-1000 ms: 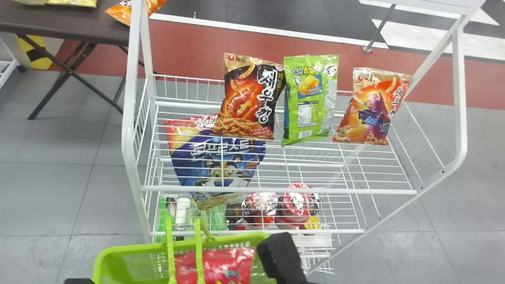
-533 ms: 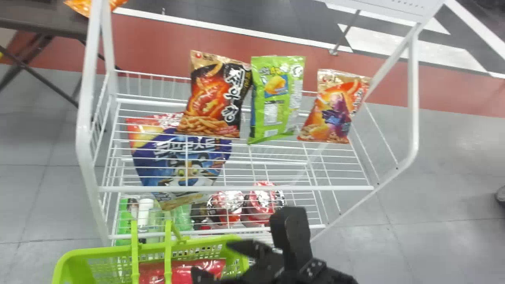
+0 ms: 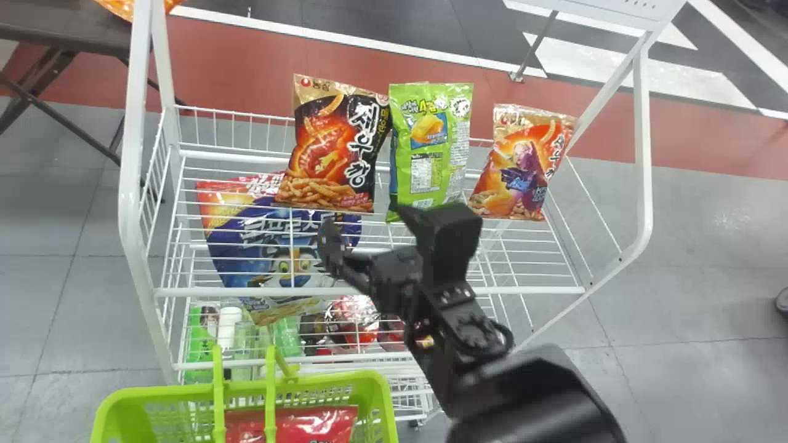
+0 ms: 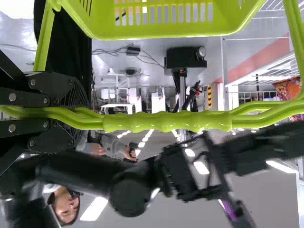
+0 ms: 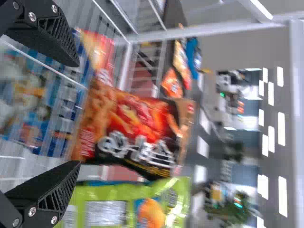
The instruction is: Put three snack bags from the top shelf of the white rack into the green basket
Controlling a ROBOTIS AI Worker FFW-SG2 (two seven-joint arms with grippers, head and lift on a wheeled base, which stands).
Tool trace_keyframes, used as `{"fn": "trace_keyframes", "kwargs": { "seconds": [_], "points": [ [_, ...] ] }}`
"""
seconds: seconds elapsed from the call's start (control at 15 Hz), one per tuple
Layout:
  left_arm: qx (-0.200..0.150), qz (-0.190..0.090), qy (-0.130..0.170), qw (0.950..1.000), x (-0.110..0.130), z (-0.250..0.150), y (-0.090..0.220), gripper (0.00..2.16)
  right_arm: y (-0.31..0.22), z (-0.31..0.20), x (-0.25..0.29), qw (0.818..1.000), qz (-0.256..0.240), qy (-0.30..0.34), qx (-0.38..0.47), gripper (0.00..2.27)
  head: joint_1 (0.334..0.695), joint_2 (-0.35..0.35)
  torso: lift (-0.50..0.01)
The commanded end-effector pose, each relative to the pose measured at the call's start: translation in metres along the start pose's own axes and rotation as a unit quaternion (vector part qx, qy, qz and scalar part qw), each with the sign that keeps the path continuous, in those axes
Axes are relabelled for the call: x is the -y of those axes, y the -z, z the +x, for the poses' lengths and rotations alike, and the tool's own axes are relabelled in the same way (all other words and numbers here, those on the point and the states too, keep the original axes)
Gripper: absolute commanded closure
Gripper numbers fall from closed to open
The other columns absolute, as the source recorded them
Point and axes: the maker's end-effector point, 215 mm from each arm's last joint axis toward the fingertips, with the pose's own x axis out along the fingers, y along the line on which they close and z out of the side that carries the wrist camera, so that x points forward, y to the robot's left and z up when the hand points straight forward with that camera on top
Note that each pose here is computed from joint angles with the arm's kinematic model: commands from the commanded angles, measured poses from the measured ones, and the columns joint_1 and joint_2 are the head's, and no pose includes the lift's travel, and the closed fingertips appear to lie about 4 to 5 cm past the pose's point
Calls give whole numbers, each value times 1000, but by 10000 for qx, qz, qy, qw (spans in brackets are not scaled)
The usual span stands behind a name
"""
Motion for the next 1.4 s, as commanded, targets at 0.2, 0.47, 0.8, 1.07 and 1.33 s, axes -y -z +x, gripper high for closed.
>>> {"fn": "trace_keyframes", "kwargs": {
  "seconds": [0.2, 0.47, 0.8, 1.07, 1.33],
  "points": [
    [-51, -41, -53, 10000, -2, -4, -2, 2142, -4, 84, 0, 9987, -266, 397, 162, 90, 695, -221, 0],
    [-78, -95, -69, 9999, -4, -8, -7, 2142, 3, 122, 17, 9973, -401, 607, 92, 97, 695, -200, 0],
    [-40, -77, -86, 9999, -6, -11, -12, 2142, 19, 146, 15, 9975, -483, 457, -222, 846, 695, -189, 0],
    [-63, -148, -83, 9998, -6, -12, -15, 2142, 16, 130, -12, 9989, -434, 82, -158, 2074, 695, -161, 0],
    [-64, -148, -64, 9998, -7, -11, -17, 2142, -7, 103, -41, 9989, -365, -277, 67, 2084, 695, -126, 0]
  ]
}}
